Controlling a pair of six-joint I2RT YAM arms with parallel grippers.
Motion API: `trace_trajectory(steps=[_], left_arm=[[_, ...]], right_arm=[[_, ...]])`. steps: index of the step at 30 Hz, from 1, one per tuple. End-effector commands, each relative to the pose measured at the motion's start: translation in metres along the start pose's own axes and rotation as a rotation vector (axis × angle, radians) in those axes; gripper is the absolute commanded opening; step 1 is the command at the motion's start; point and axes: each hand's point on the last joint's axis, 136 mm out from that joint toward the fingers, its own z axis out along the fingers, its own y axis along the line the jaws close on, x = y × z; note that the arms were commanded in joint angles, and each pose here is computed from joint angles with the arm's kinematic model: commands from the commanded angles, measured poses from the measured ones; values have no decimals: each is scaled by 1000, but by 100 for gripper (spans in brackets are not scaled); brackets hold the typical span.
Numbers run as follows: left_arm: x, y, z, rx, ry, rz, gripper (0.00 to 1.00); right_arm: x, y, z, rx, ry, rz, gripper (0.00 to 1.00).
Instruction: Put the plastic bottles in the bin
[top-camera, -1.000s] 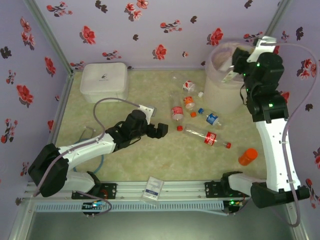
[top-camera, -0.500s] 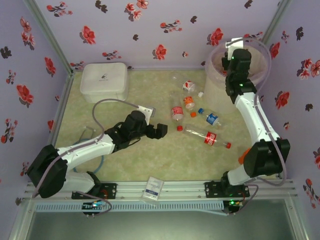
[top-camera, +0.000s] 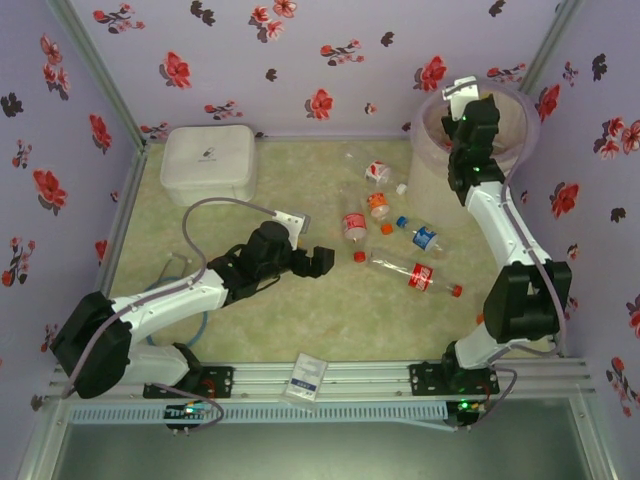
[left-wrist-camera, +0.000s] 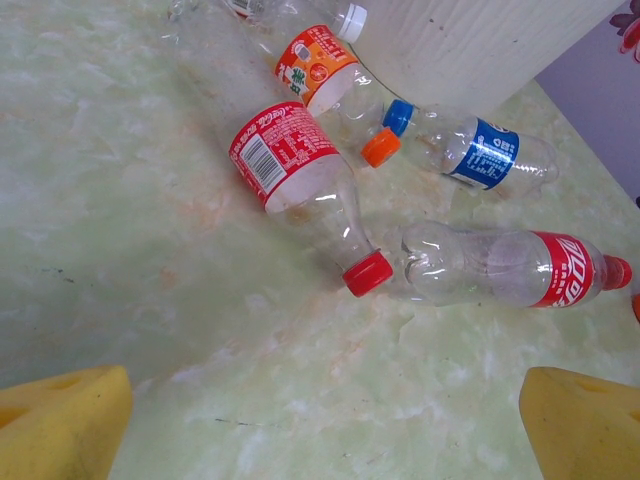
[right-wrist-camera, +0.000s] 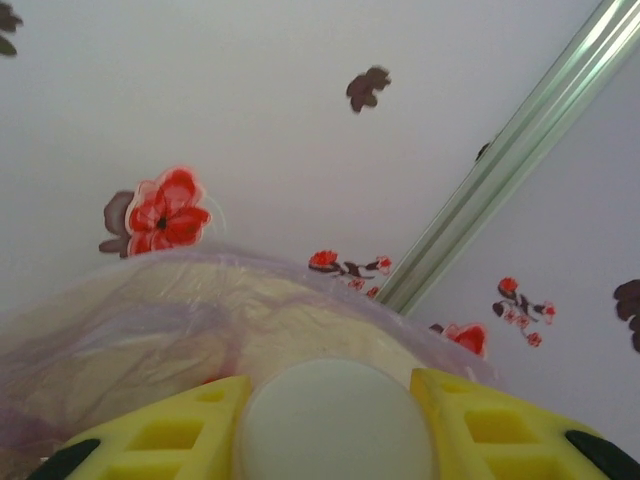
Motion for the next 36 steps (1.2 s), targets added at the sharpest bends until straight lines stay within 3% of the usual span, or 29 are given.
trace_trajectory(steps=[1,8,14,22,26,36], left_arm=[[3,5,-3,-11,-2,-14,100],[2,8,-5,-20,1,-11,100],[-2,5,-2,-19,6,-12,100],[1,6,-1,-23,24,-19,100],[1,7,-1,-25,27,-19,100],[0,6,-1,-23,24,-24,100]], right_arm=[[20,1,21,-8,56,33,0],[61,17,52,-124,216,105,0],[104,46,64,-238,350,180,15],[123,47,67,-280,444,363,52],[119,41,65,-271,450,354,86],[86,8,48,-210,403,343,99]])
